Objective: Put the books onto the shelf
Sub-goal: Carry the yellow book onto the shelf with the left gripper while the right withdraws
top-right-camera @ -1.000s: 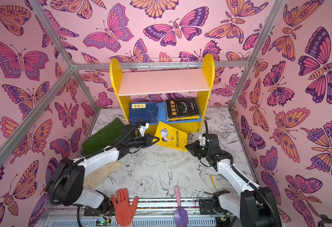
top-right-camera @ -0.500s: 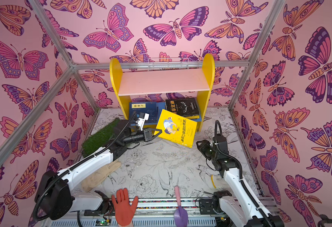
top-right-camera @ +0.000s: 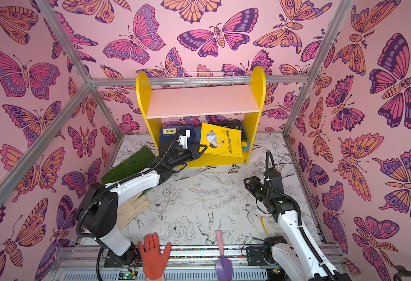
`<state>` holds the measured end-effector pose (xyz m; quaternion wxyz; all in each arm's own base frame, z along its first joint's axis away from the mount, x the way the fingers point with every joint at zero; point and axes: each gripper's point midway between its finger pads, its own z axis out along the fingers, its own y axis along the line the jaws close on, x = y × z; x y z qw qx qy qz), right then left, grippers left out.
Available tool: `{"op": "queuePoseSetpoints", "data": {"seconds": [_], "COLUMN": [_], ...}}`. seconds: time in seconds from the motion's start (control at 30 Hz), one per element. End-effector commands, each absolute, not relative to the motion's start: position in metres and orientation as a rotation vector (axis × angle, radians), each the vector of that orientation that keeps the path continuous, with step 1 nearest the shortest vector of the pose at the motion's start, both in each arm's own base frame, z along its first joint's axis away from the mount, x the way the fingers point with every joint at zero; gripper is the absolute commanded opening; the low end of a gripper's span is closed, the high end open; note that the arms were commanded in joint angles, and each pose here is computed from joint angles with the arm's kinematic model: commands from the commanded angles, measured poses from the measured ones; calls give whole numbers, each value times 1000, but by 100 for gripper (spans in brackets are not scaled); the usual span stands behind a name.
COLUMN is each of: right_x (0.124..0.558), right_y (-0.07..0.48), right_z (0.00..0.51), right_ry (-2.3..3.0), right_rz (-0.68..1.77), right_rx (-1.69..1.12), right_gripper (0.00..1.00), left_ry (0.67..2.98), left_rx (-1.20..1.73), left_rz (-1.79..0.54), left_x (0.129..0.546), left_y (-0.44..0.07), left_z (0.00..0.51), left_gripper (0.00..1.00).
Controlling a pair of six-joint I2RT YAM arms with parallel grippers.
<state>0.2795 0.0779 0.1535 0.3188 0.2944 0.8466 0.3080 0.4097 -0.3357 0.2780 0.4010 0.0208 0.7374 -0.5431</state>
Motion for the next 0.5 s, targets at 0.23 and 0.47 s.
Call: {"op": "queuePoseSetpoints", "data": {"seconds": [0.23, 0.47], "right_x": [274, 276], "right_y": [75, 77], "right_z": [144, 142], "right_ry": [2251, 2258], "right_rz": [784, 797], "right_rx": [777, 775], "right_gripper": [45, 45], "left_ry": [1650, 1684], "left_rx": [-51, -78], "left_rz": [-1399, -1332], "left_x": [446, 465], "left_y": [-341, -355], "left_z": [323, 309], "left_gripper": [0, 0]}}
